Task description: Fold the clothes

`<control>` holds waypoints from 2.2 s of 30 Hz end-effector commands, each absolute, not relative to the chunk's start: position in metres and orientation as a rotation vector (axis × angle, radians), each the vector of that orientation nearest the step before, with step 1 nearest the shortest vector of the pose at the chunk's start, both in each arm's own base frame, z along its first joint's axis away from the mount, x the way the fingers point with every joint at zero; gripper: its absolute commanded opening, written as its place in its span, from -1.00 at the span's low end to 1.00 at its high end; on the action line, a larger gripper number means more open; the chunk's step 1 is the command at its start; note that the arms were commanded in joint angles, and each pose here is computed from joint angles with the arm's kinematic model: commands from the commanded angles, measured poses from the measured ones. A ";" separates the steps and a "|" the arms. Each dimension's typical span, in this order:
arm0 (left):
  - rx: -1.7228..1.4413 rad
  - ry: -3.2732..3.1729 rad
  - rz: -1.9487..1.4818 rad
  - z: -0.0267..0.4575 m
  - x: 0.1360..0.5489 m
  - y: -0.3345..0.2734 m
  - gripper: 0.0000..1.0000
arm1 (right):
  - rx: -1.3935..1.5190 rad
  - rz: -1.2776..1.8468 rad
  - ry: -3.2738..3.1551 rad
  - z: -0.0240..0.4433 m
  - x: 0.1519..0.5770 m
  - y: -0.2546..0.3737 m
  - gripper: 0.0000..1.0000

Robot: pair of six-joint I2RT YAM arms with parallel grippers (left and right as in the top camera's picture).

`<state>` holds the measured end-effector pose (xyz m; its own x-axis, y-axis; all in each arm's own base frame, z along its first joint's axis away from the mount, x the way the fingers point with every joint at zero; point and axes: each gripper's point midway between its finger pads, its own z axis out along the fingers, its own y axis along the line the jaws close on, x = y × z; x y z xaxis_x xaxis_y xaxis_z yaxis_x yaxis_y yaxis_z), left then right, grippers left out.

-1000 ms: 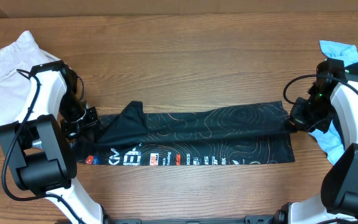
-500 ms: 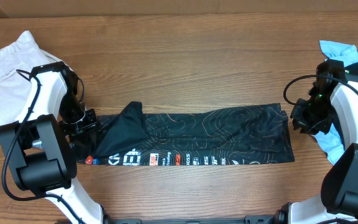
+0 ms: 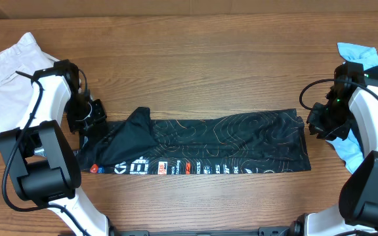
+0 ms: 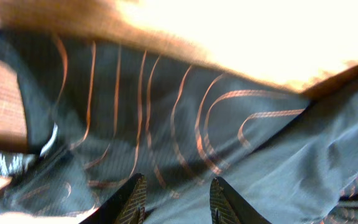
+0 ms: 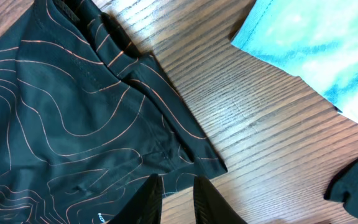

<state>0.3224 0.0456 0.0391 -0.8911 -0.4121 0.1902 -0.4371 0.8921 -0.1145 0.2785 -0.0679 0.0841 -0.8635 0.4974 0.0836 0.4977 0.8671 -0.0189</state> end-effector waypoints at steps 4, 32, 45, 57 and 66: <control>0.602 -2.974 0.278 0.043 0.339 0.030 -0.22 | -0.807 0.004 -2.975 0.089 0.279 -0.070 -0.59; 0.424 -2.970 0.390 0.015 0.333 -0.019 -0.36 | -0.805 0.004 -2.967 0.090 0.277 -0.070 -0.59; 0.271 -2.957 0.583 0.021 0.331 -0.039 -0.92 | -0.802 0.004 -2.958 0.090 0.275 -0.069 -0.59; -0.220 -2.765 1.205 0.068 0.299 -0.093 -0.92 | -0.804 -0.004 -2.965 0.090 0.277 -0.069 -0.59; -0.270 -2.672 1.143 0.073 0.272 -0.091 -0.92 | -0.805 -0.026 -2.969 0.090 0.278 -0.067 -0.59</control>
